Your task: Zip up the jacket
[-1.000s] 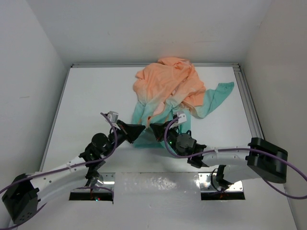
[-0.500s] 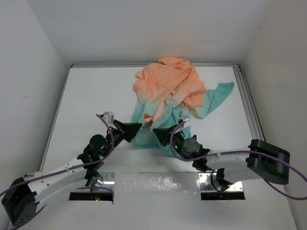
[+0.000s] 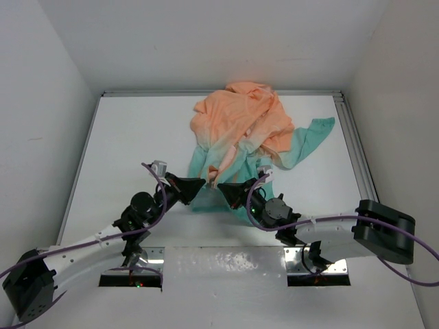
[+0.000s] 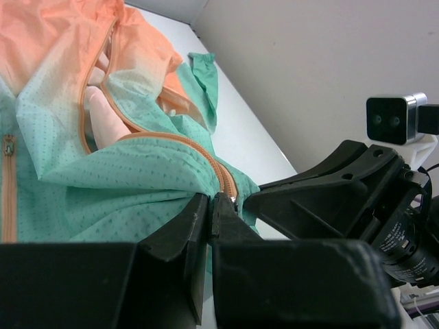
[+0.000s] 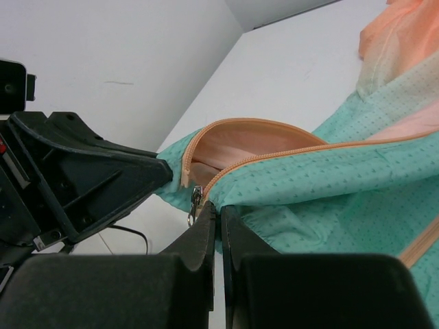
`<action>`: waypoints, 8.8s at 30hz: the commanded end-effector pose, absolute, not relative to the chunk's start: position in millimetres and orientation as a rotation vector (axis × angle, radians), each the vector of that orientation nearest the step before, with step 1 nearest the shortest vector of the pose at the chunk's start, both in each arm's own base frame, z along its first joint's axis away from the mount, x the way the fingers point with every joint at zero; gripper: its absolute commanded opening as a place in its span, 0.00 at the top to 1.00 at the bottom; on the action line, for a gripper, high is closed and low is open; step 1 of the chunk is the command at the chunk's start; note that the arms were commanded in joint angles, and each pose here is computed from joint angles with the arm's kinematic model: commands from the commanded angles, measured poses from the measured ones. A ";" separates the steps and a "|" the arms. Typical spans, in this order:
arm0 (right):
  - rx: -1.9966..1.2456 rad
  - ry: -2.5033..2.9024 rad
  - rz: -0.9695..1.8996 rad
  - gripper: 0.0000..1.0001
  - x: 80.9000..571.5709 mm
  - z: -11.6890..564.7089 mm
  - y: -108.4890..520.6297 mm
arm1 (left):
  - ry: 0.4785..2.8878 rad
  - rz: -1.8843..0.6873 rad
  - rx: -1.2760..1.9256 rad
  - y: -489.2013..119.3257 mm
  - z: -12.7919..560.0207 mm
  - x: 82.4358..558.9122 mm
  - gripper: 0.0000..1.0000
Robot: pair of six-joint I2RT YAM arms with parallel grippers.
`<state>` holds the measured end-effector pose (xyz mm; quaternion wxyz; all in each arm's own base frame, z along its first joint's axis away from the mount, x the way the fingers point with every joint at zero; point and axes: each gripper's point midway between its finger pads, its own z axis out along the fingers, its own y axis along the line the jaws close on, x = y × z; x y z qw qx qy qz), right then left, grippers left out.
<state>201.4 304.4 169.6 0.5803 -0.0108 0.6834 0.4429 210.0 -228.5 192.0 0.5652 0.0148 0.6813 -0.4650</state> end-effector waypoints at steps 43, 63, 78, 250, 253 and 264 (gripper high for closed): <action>-0.007 1.438 1.180 1.00 191.1 215.1 302.3 | 1.566 -1.337 -0.029 -244.0 222.1 193.6 1.00; 0.001 1.543 1.065 1.00 206.6 210.6 312.3 | 1.590 -1.287 0.028 -245.8 209.8 194.7 1.00; 0.016 1.581 1.086 1.00 203.4 215.0 311.5 | 1.637 -1.231 0.030 -245.9 200.3 200.4 1.00; -0.992 2.031 0.253 0.86 94.2 81.4 310.5 | 2.305 -1.412 0.308 -269.6 95.3 95.4 1.00; -0.992 2.041 0.253 0.86 93.2 78.7 307.6 | 2.306 -1.408 0.310 -269.4 94.4 95.6 1.00; -0.980 2.016 0.263 0.89 95.9 83.4 313.5 | 2.317 -1.405 0.318 -268.3 90.8 93.7 1.00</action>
